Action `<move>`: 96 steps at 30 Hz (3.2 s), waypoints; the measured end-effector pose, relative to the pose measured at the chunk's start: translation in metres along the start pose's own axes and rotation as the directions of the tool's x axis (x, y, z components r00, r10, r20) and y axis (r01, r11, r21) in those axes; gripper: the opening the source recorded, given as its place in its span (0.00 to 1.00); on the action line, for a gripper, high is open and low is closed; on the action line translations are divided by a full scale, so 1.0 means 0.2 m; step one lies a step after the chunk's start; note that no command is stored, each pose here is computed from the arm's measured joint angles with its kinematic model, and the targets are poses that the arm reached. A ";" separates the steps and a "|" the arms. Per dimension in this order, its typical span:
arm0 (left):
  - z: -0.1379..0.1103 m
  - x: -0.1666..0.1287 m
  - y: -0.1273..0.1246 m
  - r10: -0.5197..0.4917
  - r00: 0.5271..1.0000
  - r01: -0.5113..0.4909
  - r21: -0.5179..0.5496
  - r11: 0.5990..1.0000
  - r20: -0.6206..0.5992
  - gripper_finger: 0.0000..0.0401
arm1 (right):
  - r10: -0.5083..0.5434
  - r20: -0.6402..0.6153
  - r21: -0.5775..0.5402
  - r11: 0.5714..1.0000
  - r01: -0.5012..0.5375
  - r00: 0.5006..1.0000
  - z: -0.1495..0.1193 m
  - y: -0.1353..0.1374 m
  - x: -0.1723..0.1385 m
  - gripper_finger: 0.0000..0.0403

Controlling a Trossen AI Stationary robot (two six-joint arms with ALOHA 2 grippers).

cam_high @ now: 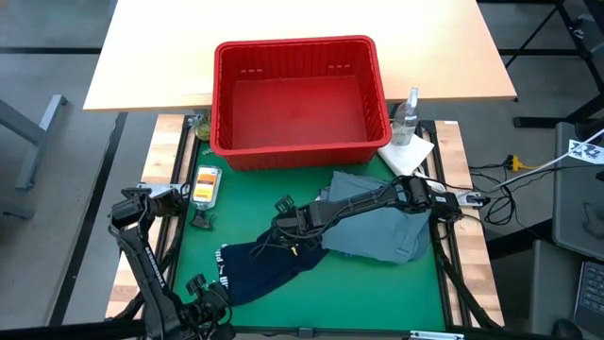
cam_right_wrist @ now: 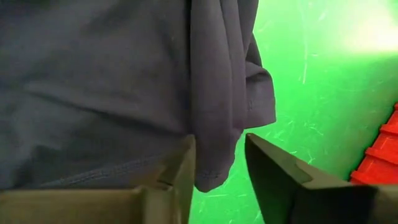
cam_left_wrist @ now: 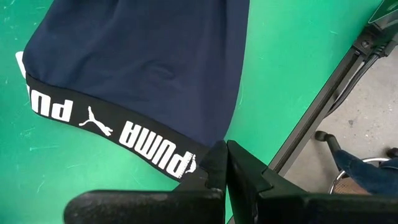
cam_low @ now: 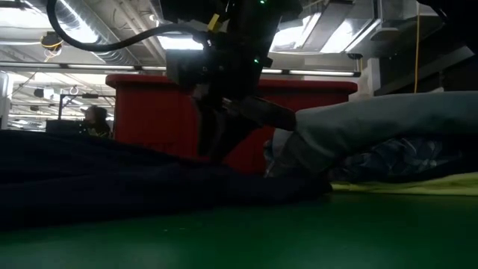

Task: Fold Laundry from Bin
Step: Fold the dark blue underwear shorts

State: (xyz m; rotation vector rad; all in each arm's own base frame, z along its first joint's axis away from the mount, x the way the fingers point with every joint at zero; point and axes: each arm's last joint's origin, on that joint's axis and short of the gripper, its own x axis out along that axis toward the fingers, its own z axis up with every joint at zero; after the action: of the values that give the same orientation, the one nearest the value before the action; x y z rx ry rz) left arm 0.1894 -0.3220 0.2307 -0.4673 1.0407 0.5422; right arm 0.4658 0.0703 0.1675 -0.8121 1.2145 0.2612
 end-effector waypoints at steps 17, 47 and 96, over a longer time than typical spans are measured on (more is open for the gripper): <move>0.00 0.00 0.00 -0.005 1.000 0.005 0.000 1.000 0.019 0.00 | 0.043 -0.027 0.004 0.999 -0.043 0.999 -0.02 0.01 0.11 0.09; 0.11 0.47 0.25 0.333 0.943 -0.334 -0.039 0.942 -0.021 0.00 | -0.062 -0.087 0.068 0.995 0.068 0.994 -0.04 -0.10 0.06 0.04; 0.16 0.20 0.01 0.065 0.992 -0.050 0.139 0.989 -0.104 0.00 | 0.311 0.204 -0.027 0.950 -0.312 0.928 0.25 0.17 -0.25 0.47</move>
State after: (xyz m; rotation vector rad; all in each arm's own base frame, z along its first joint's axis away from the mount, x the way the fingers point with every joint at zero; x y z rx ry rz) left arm 0.2263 -0.2939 0.2081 -0.3498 1.1906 0.4977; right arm 0.4642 0.1387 0.2052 -0.5675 1.1438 0.5879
